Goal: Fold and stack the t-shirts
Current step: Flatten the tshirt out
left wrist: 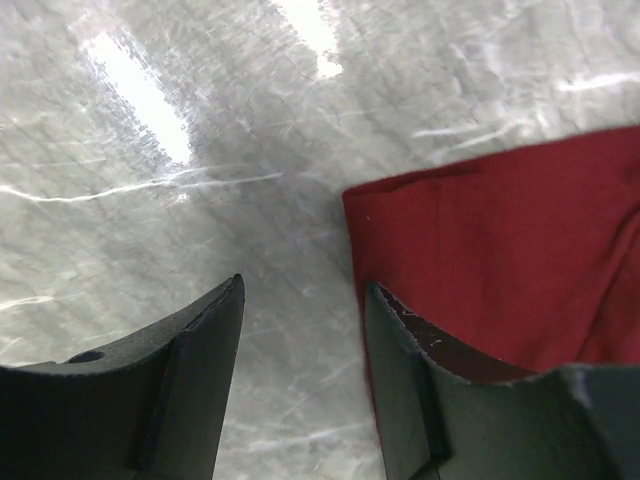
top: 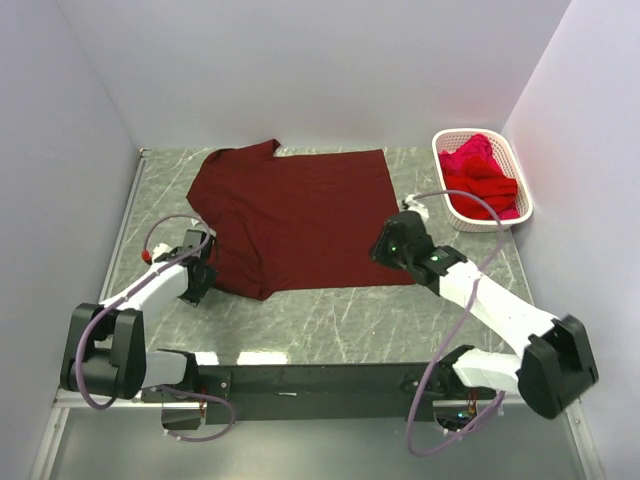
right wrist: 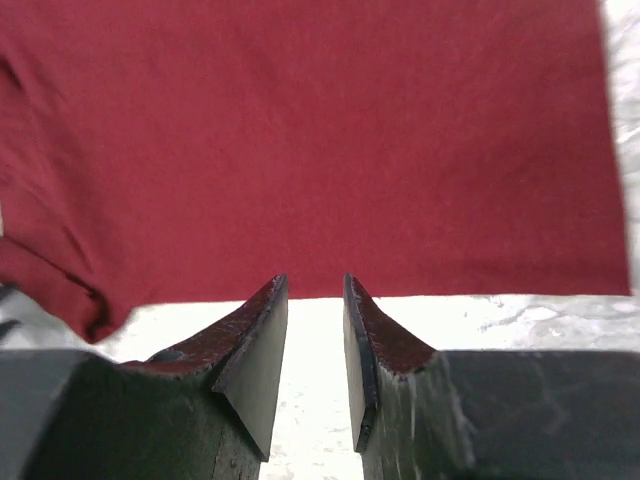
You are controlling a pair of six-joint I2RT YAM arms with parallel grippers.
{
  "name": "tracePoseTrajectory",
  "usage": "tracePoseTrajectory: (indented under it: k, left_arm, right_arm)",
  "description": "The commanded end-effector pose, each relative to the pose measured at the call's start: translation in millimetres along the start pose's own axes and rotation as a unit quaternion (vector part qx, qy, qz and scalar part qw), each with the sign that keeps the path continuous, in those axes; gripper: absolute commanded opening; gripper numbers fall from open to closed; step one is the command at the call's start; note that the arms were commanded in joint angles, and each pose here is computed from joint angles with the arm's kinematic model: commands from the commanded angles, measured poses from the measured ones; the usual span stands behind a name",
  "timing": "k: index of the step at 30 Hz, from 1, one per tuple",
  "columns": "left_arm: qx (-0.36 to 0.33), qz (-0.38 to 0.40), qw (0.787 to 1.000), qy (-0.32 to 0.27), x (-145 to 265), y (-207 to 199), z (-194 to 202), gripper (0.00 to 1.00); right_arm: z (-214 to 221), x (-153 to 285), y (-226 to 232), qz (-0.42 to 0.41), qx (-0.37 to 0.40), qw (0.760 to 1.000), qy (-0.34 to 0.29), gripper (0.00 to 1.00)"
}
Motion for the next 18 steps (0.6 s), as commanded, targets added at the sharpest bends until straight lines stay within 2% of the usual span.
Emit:
tracePoseTrajectory:
  k: [1, 2, 3, 7, 8, 13, 18]
  left_arm:
    - [0.063, 0.010, 0.997, -0.032, -8.0, -5.9, -6.9, 0.57]
    - [0.069, 0.013, 0.997, -0.035, -12.9, -0.5, -2.4, 0.57]
    - [0.089, 0.050, 0.993, -0.054, -11.2, -7.0, -8.8, 0.56]
    - [0.106, 0.079, 0.989, -0.060, -15.2, -5.9, -6.9, 0.28]
    - [0.108, 0.073, 0.990, -0.056, -16.0, -4.4, -5.6, 0.03]
    - [0.139, 0.024, 0.989, -0.032, -8.4, 16.8, 6.1, 0.00]
    - [0.201, 0.068, 0.975, -0.067, 35.3, 32.4, -0.7, 0.01]
  right_arm:
    - [2.2, -7.9, 14.2, -0.010, 0.026, 1.000, -0.005, 0.36]
    - [5.2, -10.8, 15.3, -0.008, 0.030, 1.000, -0.001, 0.36]
    - [6.7, -12.3, 17.4, -0.014, 0.032, 0.999, 0.000, 0.36]
    - [12.1, -17.2, 17.6, -0.013, 0.046, 0.999, 0.004, 0.35]
    - [13.8, -18.9, 15.7, -0.010, 0.048, 0.999, 0.005, 0.35]
    - [17.3, -19.2, 14.2, -0.018, 0.055, 0.998, 0.010, 0.35]
    - [24.3, -16.7, 24.8, -0.054, 0.074, 0.995, 0.027, 0.34]
Point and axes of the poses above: each gripper's point midway between its finger pads, its own x axis back along the fingers, its own y axis along the line the jaws close on, z = x × y, the point moved 8 cm from there along x, back along the fingers, and after that the axes turned 13 degrees about -x, right-handed, at the moved point
